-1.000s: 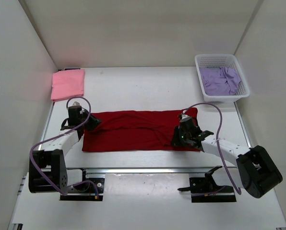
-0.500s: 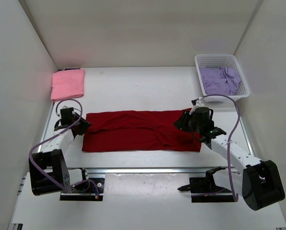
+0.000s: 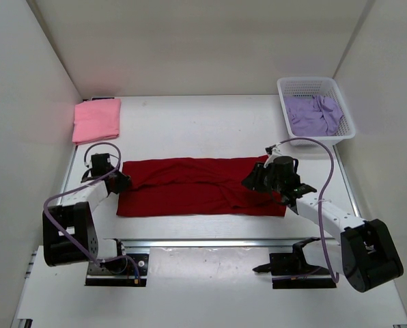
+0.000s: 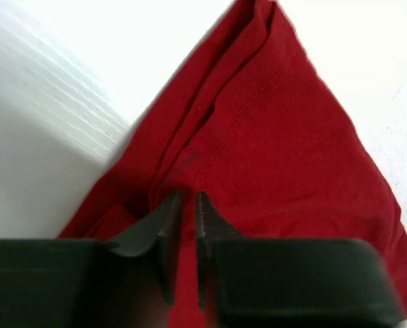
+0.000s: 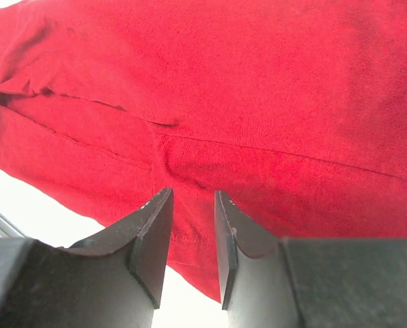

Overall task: Fold and stack the t-shirts
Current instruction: Fold the flattened tshirt in 1/3 of the way

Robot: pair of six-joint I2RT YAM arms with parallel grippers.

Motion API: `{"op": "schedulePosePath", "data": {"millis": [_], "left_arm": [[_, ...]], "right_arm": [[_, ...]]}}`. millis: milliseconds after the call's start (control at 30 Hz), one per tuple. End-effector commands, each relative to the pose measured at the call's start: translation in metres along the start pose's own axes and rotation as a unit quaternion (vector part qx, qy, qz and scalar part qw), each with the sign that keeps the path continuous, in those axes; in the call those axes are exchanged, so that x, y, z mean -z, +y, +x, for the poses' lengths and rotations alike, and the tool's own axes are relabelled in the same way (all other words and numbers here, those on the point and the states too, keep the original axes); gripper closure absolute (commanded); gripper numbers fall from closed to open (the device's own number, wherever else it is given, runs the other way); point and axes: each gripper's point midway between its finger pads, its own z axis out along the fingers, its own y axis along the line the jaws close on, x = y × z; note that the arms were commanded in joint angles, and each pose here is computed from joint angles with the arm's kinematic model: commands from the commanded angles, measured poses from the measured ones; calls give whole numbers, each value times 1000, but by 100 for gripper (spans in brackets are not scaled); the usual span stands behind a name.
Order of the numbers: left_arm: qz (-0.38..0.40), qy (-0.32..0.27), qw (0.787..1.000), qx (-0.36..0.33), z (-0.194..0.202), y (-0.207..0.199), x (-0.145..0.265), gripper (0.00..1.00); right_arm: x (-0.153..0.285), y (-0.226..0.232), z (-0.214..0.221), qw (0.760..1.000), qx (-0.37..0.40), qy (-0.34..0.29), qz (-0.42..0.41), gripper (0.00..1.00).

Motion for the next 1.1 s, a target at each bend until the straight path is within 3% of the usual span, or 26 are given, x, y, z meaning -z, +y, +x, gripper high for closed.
{"op": "schedulePosePath", "data": {"millis": [0, 133, 167, 233, 333, 367, 533, 733, 1067], "left_arm": [[24, -2, 1000, 0, -5, -14, -3, 82], [20, 3, 1000, -5, -3, -12, -2, 85], [18, -1, 1000, -6, -4, -11, -2, 90], [19, 1, 1000, -1, -4, -9, 0, 85], [20, -24, 999, -11, -18, -14, 8, 67], [19, -36, 999, -10, -24, -16, 11, 65], [9, -56, 998, -18, -23, -12, 19, 67], [-30, -35, 999, -23, -7, 10, 15, 71], [-42, -13, 998, -42, 7, 13, 7, 70]], "right_arm": [[-3, 8, -10, 999, 18, -23, -17, 71], [-1, -3, -15, 1000, 0, -31, -8, 70], [-1, -3, -17, 999, -4, -34, -10, 70], [-1, -2, -20, 999, -2, -36, -12, 70], [-4, 3, -14, 999, 6, -27, -16, 70], [-4, 2, -15, 1000, 3, -27, -16, 70], [-4, 4, -9, 1000, 7, -24, -18, 70], [-4, 4, -10, 999, 6, -25, -20, 70], [-6, 6, -6, 1000, 9, -15, -26, 70]]}}
